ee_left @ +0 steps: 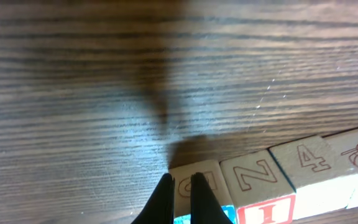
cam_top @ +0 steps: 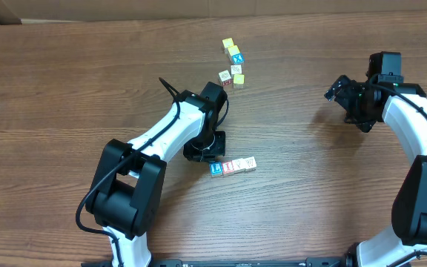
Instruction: Flip 4 blocks
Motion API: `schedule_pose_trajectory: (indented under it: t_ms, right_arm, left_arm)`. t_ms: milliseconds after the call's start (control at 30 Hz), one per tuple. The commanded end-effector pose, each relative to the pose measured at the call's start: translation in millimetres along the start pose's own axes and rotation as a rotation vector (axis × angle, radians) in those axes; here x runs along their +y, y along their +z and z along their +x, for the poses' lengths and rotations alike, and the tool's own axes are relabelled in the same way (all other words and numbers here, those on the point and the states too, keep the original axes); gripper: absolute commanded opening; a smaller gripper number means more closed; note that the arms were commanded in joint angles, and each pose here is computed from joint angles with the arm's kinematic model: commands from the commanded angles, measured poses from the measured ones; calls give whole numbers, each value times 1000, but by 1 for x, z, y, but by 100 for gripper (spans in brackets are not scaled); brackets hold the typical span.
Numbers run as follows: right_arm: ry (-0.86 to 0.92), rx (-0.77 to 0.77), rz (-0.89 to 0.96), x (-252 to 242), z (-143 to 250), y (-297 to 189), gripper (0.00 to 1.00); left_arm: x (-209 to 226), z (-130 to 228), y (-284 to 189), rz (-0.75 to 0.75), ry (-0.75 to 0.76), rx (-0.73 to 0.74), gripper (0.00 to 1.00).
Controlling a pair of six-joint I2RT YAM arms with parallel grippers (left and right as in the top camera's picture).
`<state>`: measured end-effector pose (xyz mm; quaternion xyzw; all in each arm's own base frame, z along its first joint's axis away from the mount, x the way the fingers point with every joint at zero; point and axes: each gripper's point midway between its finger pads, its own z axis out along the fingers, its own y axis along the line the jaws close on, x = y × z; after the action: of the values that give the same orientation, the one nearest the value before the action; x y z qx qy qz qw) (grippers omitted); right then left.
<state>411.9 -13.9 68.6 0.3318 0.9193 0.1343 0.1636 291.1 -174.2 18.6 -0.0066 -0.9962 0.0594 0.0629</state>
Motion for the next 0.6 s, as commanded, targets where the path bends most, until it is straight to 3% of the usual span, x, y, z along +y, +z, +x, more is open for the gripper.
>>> schedule_pose_trajectory:
  t_ms: [0,267,567]
  right_arm:
    - [-9,-12,-16,6,-5,-3,100]
    - [-9,-11,-16,6,-5,-3,100]
    - [-9,-11,-16,6,-5,-3,100]
  left_arm:
    - [-3,-10,-5,13,-3,-31,4]
    - [17,-24,-32,-36,-53,-53,4]
    - [12,-16,-18,-50,-11,-43,4]
